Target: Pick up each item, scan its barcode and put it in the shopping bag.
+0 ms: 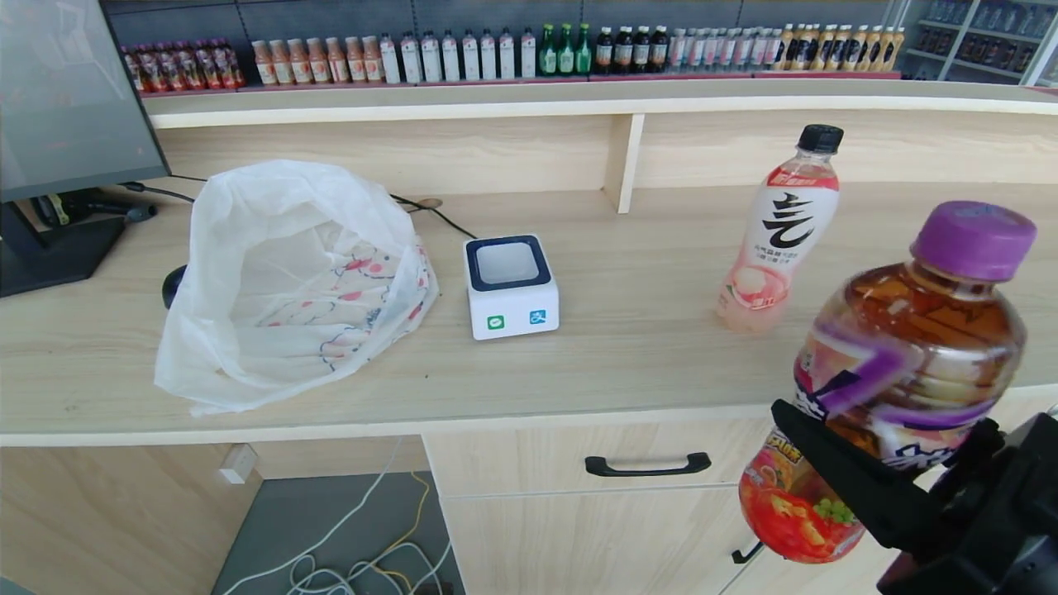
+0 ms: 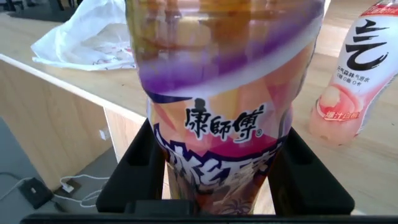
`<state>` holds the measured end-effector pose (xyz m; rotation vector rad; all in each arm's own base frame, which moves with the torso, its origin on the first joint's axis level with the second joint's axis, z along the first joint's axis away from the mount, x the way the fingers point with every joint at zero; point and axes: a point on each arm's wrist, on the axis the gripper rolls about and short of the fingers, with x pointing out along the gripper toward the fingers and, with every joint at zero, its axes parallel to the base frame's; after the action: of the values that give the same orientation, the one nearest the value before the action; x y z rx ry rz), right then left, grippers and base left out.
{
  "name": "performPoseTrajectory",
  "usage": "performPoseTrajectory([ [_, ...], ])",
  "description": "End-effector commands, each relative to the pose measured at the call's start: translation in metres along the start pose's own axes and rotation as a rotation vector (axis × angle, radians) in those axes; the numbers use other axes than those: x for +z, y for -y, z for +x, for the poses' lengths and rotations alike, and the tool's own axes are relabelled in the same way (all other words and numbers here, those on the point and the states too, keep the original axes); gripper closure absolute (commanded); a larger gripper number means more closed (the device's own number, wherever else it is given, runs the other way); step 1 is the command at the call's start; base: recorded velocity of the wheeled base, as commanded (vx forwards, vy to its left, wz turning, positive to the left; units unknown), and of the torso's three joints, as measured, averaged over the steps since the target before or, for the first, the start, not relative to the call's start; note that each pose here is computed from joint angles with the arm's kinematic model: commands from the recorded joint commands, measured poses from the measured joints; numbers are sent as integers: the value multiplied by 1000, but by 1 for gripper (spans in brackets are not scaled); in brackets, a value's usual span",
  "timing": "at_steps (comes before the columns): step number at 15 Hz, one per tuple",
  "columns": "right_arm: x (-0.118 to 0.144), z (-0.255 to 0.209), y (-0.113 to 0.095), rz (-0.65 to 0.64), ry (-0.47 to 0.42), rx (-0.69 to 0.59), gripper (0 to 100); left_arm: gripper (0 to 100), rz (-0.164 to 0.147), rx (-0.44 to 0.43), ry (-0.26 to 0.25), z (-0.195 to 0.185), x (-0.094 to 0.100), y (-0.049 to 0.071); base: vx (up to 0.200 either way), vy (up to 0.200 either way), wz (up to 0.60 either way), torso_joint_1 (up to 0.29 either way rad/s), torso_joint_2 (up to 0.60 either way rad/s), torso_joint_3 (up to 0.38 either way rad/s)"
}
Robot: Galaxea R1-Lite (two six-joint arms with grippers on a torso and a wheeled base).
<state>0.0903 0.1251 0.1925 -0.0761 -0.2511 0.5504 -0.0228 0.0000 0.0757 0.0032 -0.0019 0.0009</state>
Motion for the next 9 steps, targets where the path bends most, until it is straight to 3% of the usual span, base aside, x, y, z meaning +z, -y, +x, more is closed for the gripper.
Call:
performPoseTrajectory([
  [1, -12, -20, 0, -66, -36, 54, 100, 0, 0, 1, 1, 0, 0, 0, 0, 0, 0, 0, 0, 0],
  [8, -4, -9, -7, -404, -6, 64, 100, 0, 0, 1, 1, 0, 0, 0, 0, 0, 0, 0, 0, 0],
  [9, -2, 6, -16, -460, 9, 108, 100, 0, 0, 1, 1, 0, 0, 0, 0, 0, 0, 0, 0, 0],
])
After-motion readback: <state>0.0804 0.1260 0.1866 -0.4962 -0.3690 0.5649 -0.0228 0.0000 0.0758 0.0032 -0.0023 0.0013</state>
